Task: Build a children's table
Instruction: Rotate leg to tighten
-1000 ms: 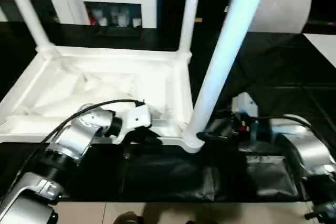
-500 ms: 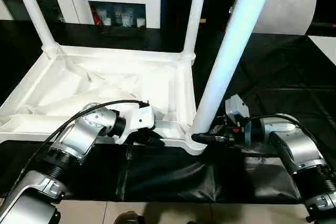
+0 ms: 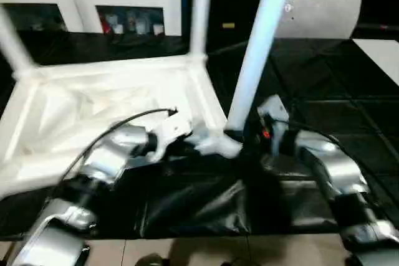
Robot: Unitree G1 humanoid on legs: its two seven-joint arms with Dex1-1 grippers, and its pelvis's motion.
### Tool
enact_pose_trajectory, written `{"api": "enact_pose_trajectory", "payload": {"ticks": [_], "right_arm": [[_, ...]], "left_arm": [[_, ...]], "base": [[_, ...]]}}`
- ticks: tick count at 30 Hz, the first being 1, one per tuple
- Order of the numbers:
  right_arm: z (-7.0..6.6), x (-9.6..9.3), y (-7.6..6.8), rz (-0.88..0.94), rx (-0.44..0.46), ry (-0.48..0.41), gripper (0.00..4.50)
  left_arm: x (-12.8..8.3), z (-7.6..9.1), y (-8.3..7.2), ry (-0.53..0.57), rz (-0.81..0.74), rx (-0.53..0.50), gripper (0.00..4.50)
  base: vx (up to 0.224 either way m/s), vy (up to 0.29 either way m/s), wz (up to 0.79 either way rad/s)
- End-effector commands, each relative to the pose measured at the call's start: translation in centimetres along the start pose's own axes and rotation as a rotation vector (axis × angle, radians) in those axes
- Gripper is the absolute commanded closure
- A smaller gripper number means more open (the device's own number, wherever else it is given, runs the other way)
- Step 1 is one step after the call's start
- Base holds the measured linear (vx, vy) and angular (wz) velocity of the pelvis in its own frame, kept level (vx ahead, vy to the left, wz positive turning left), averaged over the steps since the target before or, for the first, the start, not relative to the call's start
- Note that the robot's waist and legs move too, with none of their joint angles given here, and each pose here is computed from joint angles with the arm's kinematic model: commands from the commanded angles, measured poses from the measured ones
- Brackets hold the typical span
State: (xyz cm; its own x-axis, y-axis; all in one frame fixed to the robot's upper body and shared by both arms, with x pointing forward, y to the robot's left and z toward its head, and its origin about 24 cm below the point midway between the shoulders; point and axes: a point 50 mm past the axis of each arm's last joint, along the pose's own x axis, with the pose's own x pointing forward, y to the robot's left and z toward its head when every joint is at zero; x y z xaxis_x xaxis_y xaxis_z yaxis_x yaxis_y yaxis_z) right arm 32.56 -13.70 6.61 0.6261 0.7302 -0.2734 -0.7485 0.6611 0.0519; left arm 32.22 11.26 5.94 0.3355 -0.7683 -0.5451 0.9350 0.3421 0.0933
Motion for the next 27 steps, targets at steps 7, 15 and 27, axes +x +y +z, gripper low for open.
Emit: {"api": "enact_pose_trajectory", "payload": {"ticks": [7, 15, 27], "right_arm": [[-0.1, 2.5, -0.2, -0.273, 0.068, 0.043, 2.55], [0.3, 1.7, 0.0, -0.223, 0.032, -0.024, 1.65], [0.3, -3.3, -2.2, -0.075, -0.155, -0.055, 0.54]], "left_arm": [[4.5, 4.9, -1.1, -0.148, 0.118, -0.054, 4.50], [3.5, 3.8, -0.3, -0.085, 0.145, 0.000, 4.50], [0.7, 1.2, 0.0, -0.025, -0.043, 0.156, 4.50]], "base": [[0.000, 0.000, 0.00], [0.000, 0.000, 0.00], [0.000, 0.000, 0.00]]}}
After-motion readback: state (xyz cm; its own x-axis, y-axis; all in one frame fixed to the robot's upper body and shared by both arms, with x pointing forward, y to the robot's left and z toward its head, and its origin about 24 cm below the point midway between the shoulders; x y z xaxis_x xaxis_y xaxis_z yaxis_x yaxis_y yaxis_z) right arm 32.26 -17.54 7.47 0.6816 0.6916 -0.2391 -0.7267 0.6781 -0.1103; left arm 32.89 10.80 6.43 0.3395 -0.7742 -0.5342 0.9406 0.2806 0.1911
